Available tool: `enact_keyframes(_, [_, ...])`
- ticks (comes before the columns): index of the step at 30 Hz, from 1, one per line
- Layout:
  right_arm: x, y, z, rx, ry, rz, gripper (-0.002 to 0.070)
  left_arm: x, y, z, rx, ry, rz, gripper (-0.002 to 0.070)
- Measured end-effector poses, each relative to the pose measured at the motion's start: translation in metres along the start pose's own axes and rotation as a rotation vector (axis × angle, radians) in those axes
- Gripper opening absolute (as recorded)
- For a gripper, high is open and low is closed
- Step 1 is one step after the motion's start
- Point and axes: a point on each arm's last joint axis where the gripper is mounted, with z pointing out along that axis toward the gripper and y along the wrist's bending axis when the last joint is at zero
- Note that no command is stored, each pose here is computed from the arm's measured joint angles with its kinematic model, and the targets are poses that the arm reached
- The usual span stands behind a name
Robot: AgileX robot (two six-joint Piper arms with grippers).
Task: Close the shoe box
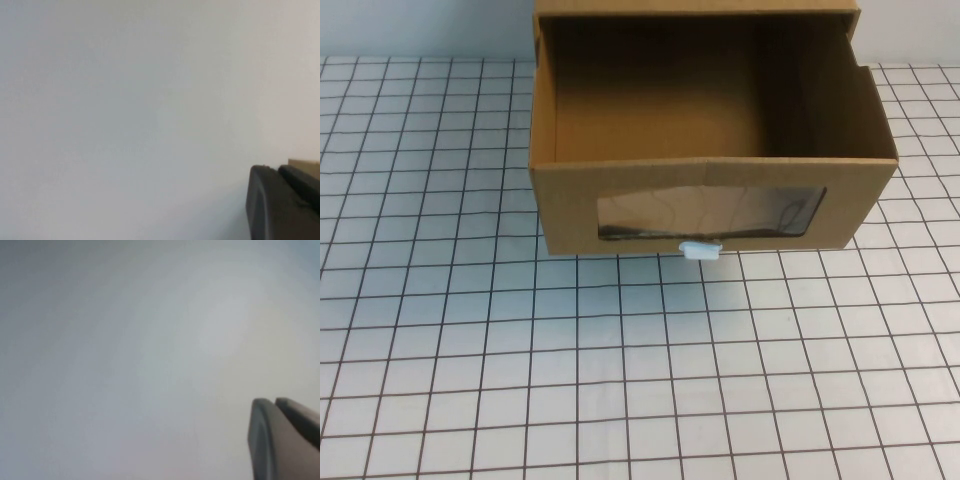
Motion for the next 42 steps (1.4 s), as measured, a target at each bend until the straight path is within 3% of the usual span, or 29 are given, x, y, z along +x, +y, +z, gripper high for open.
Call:
enact_keyframes(8, [-0.025, 0.005, -0.004, -0.052, -0.282, -0.004, -0.0014, -0.009, 0.002, -0.001, -0.021, -0.095, -0.024, -0.0005])
enact_keyframes(11, [-0.039, 0.005, -0.009, -0.061, -0.44, 0.009, -0.0014, -0.021, 0.005, -0.003, -0.036, -0.231, -0.127, -0.0005])
enact_keyframes(16, [-0.053, -0.001, -0.008, -0.007, -0.531, 0.055, -0.0014, -0.047, 0.01, -0.012, -0.024, -0.538, -0.333, -0.0005])
enact_keyframes(20, [-0.102, -0.006, 0.004, 0.038, -0.668, 0.096, -0.0014, -0.083, 0.009, -0.012, 0.01, -0.657, -0.394, -0.0005])
enact_keyframes(27, [-0.203, -0.017, 0.027, 0.127, -0.675, 0.274, -0.0014, -0.187, 0.001, -0.012, 0.082, -0.758, -0.412, -0.0005])
enact_keyframes(31, [-0.231, -0.019, 0.054, 0.144, -0.655, 0.262, -0.0014, -0.23, -0.006, 0.011, 0.088, -0.687, -0.356, -0.0005])
enact_keyframes(34, [-0.227, -0.022, 0.09, 0.167, -0.545, 0.224, -0.0014, -0.241, -0.013, 0.048, 0.086, -0.542, -0.314, -0.0005])
enact_keyframes(42, [-0.154, -0.027, 0.162, 0.187, -0.065, 0.24, -0.0014, -0.174, -0.026, 0.15, 0.057, -0.043, -0.268, -0.0005])
